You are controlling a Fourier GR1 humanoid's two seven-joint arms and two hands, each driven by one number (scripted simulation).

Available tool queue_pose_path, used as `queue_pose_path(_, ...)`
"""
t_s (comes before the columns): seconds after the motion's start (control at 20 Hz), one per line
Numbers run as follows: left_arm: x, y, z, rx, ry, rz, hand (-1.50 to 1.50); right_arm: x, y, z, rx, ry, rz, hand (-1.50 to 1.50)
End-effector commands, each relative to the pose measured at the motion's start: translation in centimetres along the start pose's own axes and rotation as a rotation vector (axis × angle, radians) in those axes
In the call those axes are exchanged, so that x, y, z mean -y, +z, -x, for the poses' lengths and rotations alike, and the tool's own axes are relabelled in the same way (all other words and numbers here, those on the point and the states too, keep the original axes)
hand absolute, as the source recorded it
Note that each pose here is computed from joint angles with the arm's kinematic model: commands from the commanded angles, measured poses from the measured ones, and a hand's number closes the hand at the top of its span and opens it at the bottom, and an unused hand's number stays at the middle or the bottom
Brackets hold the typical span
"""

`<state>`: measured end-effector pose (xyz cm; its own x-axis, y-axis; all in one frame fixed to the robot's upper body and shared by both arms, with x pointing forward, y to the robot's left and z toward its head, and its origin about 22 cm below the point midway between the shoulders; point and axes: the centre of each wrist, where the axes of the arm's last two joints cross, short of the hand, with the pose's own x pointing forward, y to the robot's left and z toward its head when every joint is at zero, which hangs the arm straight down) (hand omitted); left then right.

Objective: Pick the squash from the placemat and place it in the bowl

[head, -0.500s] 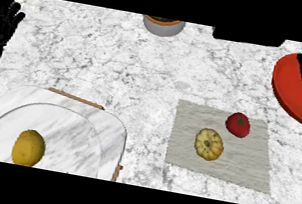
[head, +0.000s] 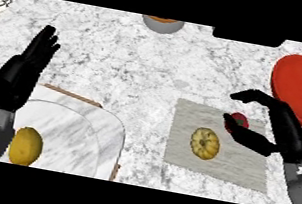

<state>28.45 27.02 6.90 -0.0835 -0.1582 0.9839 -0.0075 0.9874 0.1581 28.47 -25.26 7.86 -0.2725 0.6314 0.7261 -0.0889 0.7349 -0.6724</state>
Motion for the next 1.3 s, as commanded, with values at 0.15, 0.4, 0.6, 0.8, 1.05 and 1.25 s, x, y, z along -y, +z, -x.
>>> queue_pose_path(0.15,3.1,1.8,1.8,-0.064,0.047,0.001,0.00,-10.8,8.3,-1.9,0.263,0.037,0.146,-1.50)
queue_pose_path(0.4,6.1,2.2,3.6,-0.076,0.056,0.023,0.00,-13.9,10.2,-4.4,0.353,0.181,0.225,-1.50)
queue_pose_path(0.6,4.5,2.1,3.3,-0.070,0.043,0.001,0.00,-11.7,9.6,-7.1,0.216,0.343,0.278,-1.50)
queue_pose_path(0.8,6.3,1.5,2.7,-0.062,0.041,0.018,0.00,-10.5,9.0,-10.9,0.075,0.412,0.239,-1.50)
queue_pose_path(1.05,4.7,1.2,4.1,-0.072,0.042,0.016,0.00,-11.6,9.0,-14.0,-0.115,0.440,0.146,-1.50)
queue_pose_path(1.25,5.5,0.5,0.9,-0.051,0.045,0.033,0.00,-12.2,7.5,-12.1,-0.249,0.493,0.046,-1.50)
